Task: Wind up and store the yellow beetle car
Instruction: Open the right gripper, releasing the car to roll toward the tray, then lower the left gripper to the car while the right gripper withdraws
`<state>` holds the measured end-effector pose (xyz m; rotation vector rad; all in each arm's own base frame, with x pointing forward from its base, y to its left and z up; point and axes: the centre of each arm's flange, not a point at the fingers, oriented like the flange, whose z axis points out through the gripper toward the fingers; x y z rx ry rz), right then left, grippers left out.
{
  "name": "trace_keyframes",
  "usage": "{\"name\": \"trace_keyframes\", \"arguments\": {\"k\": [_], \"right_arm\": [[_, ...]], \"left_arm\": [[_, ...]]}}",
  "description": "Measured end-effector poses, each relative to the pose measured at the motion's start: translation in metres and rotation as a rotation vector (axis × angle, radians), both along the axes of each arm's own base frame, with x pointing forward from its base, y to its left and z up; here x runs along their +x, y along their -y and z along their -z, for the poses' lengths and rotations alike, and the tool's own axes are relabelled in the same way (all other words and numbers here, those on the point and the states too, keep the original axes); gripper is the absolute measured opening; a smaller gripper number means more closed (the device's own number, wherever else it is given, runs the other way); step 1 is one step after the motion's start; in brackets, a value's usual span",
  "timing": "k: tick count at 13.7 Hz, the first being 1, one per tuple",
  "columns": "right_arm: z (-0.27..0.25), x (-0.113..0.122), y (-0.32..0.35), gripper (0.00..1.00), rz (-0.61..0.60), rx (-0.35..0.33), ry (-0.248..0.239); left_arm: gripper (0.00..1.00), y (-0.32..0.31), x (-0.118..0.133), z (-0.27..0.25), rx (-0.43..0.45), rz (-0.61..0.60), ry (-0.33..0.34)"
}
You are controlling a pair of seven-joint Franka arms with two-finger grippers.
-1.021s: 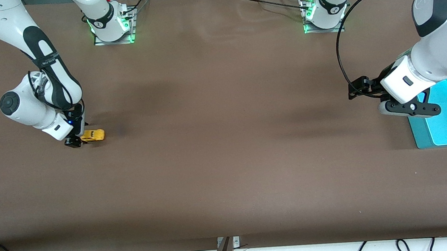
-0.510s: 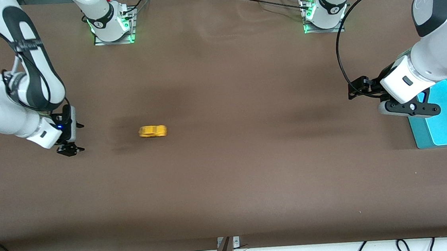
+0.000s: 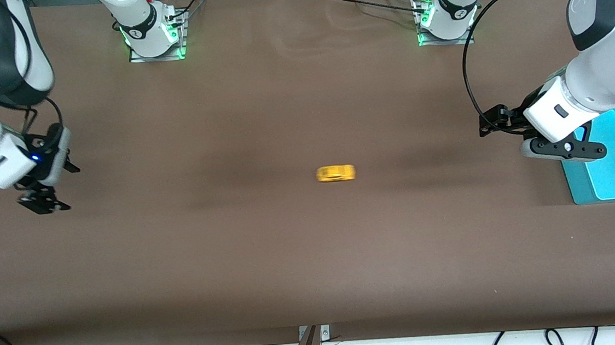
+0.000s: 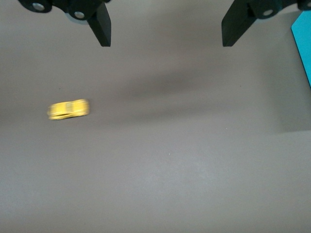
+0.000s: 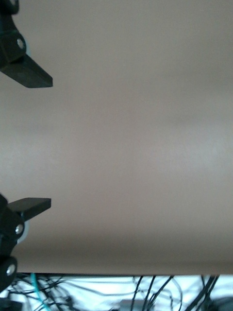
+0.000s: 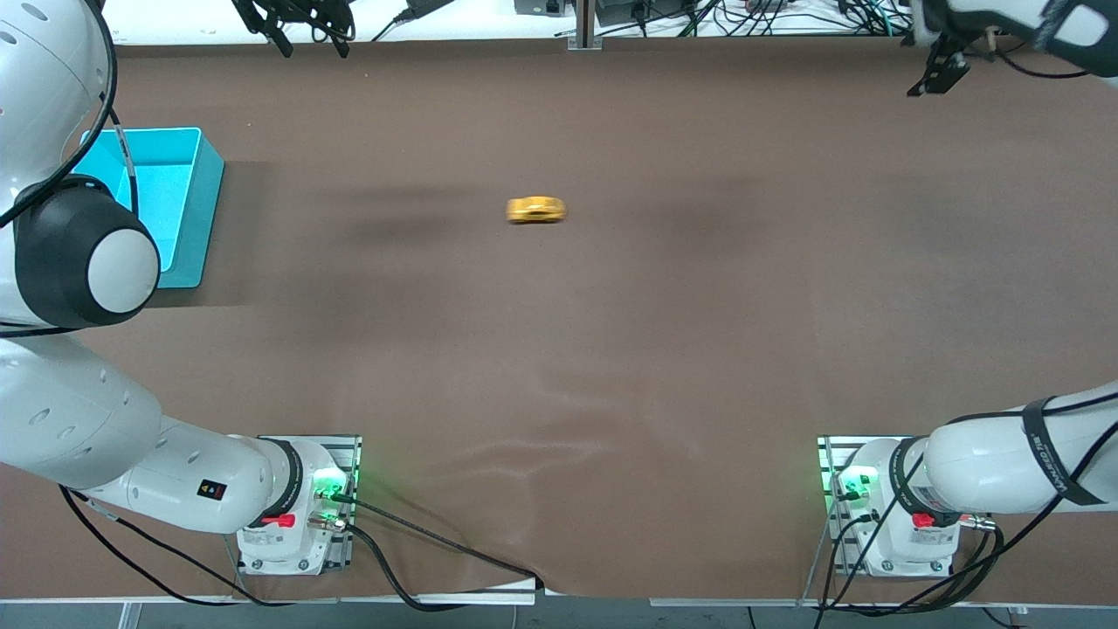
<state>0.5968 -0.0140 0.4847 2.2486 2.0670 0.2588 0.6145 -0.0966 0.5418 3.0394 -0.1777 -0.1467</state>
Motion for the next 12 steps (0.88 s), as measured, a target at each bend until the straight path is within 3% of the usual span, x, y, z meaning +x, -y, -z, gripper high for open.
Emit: {"name": "trace_keyframes", "arguments": {"k": [2, 6, 12], "right_arm": [[-0.024, -0.011, 0.0, 1.0, 0.114, 0.025, 0.003], [-0.045, -0.024, -0.013, 1.0, 0.497, 0.095, -0.031], [-0.05, -0.034, -0.02, 1.0, 1.001, 0.162, -0.1]], "left_arm": [[1.0, 0.0, 0.0, 0.0, 0.0, 0.003, 0.0], [1.0, -0.005, 0.001, 0.001, -0.012, 0.117, 0.009], [1.0, -0.054, 0.018, 0.041, -0.064, 0.527, -0.011]]}}
